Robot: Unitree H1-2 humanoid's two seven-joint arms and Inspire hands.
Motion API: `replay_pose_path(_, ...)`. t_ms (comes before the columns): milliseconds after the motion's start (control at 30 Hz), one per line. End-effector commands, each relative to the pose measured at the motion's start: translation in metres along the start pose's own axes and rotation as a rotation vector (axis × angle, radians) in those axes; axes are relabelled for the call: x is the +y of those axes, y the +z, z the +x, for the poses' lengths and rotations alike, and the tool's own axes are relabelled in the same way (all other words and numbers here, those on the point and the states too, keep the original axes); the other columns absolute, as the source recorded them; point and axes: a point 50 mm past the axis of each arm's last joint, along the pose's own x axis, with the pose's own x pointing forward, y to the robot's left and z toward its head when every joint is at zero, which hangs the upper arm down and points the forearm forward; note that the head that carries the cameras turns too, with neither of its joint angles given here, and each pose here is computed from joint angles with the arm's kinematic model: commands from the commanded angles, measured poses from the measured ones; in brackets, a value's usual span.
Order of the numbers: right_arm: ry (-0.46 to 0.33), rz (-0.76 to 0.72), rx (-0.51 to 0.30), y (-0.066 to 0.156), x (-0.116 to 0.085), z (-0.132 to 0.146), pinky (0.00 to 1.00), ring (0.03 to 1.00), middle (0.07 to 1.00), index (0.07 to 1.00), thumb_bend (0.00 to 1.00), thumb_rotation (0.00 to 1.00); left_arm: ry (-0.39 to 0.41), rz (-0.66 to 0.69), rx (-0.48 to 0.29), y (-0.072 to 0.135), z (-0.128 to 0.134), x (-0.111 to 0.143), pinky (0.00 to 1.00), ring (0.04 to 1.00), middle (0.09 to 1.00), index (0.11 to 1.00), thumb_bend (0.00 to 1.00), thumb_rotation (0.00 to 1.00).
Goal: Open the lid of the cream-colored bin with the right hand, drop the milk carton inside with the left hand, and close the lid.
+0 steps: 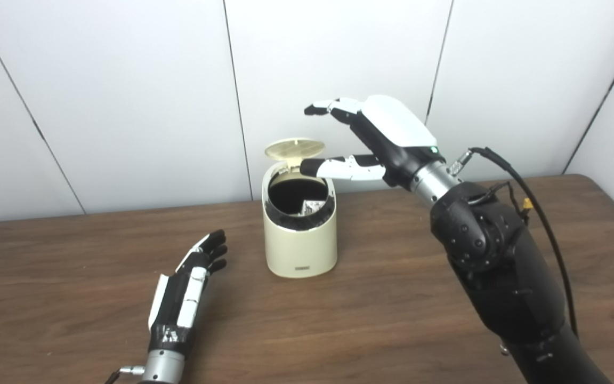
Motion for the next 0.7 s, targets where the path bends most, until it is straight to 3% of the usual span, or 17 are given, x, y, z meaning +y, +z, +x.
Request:
replay_pose_path(0, -0.049, -0.007, -0.047, 0.0105, -0.0114, 0.0034, 0.85, 0.904, 0.876, 0.842, 0.81, 1.0, 0.001, 0.006, -0.076, 0.0143, 0.0087, -0.0013, 0.86, 0.873, 0.889, 0.891, 0.59, 0.93)
replay_pose_path(233, -0.034, -0.015, -0.064, 0.0113, -0.0065, 0.0043, 0.95, 0.933, 0.862, 0.841, 0.79, 1.0, 0.005, 0.011, -0.078, 0.0143, 0.0081, -0.0028, 0.85, 0.873, 0.886, 0.888, 0.57, 0.94)
replay_pose_path(667, 0.001, -0.02, -0.046, 0.0114, -0.0042, 0.0126, 0.94, 0.941, 0.866, 0.849, 0.74, 1.0, 0.018, 0.013, -0.078, 0.0138, 0.0079, -0.0067, 0.84, 0.869, 0.878, 0.879, 0.58, 0.92)
